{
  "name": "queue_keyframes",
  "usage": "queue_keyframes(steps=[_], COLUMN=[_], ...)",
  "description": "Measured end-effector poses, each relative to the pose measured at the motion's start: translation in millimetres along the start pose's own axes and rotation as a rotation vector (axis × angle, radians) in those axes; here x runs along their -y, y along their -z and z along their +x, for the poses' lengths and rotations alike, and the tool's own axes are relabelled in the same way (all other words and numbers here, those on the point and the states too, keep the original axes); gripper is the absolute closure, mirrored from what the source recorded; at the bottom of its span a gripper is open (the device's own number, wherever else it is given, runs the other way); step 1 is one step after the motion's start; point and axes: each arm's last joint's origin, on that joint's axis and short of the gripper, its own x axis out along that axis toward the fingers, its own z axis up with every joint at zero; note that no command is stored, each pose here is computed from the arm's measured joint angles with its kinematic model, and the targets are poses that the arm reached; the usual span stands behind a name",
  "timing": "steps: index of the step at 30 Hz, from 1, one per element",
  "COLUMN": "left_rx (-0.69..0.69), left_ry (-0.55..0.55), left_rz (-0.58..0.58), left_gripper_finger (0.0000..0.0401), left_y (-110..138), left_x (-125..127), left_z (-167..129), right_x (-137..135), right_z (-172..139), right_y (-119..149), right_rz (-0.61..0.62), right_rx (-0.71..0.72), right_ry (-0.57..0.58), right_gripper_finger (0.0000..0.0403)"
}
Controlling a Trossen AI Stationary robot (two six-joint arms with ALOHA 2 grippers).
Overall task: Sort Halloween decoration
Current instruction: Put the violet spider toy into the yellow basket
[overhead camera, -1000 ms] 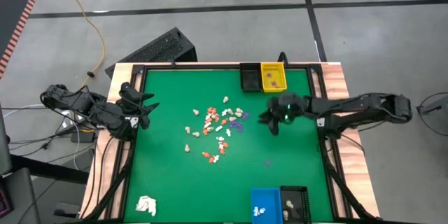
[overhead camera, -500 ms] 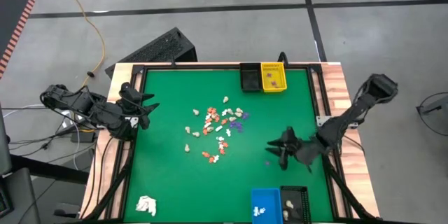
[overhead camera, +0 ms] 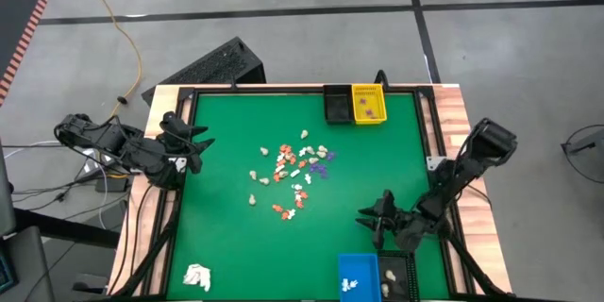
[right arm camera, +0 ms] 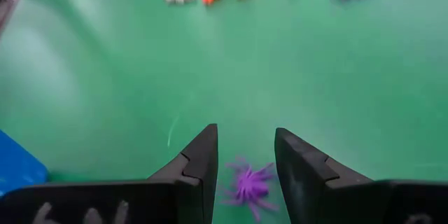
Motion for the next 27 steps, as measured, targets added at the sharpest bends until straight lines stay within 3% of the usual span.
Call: queue_keyframes(steps=[14, 23, 27], left_rx=[0.002, 0.005, 0.006], left_ry=[-0.003, -0.010, -0.011], left_rz=[-0.002, -0.001, 0.002], left_gripper_finger=[0.0212, 0.0212, 0.0212], left_y=[-0.1, -0.1, -0.2], left_x=[-0.1, -0.3, -0.3], left_z=[0.0, 0.0, 0.0], right_x=[7.6, 12.9, 13.9], right_z=[7.3, 9.9, 7.7], right_y=[13.3, 9.6, 4.3], right_rz=[-0.081, -0.066, -0.061], right_rx=[-0.081, -0.089, -0.079], right_ry=[0.083, 0.119, 0.128], right_gripper_finger=[0.0275, 0.0383, 0.0394])
